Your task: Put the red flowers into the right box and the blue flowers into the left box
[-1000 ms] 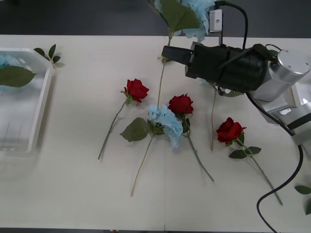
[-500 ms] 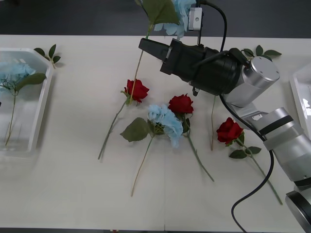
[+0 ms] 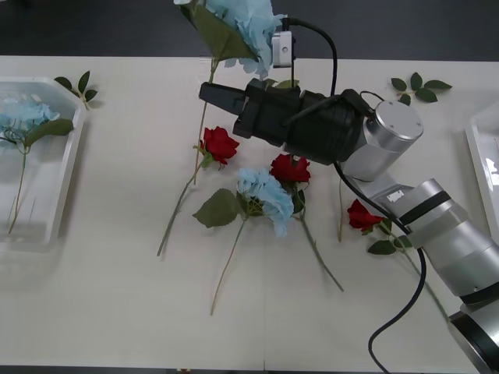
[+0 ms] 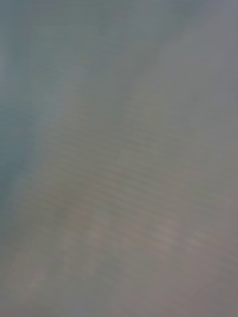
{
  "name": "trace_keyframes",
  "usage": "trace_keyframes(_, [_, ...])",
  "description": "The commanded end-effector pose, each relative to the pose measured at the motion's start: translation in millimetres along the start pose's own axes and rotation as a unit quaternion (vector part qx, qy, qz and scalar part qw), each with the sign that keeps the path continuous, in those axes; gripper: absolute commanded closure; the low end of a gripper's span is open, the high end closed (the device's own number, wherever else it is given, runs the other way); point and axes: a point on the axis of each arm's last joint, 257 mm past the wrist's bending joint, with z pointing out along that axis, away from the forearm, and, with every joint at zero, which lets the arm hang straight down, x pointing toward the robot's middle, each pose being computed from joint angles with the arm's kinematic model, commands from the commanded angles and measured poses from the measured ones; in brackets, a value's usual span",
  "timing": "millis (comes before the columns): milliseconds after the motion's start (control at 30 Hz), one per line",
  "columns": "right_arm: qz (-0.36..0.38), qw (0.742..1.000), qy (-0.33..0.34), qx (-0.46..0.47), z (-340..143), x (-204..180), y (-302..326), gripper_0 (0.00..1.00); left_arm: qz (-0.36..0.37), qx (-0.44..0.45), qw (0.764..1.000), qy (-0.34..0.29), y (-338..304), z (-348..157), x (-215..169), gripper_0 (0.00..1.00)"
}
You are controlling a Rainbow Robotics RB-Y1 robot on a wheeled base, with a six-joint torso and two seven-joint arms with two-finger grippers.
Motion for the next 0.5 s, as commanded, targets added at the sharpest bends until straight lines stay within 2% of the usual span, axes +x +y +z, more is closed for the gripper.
trace_keyframes(33, [-0.032,0.999,-0.003,-0.030,21.1,-14.2,23.9,1.00,0.044,0.019,0.998,-0.027,-13.7,-62.8,-23.0,0.00])
trace_keyframes(267, [-0.030,0.999,-0.002,-0.035,26.1,-10.6,27.8,1.00,0.076,0.139,0.986,-0.053,-73.5,-92.7,-26.4,0.00])
trace_keyframes(500, [-0.028,0.999,-0.007,-0.034,28.8,-11.2,28.3,1.00,0.154,0.271,0.946,-0.083,-138.8,-110.9,-25.3,0.00])
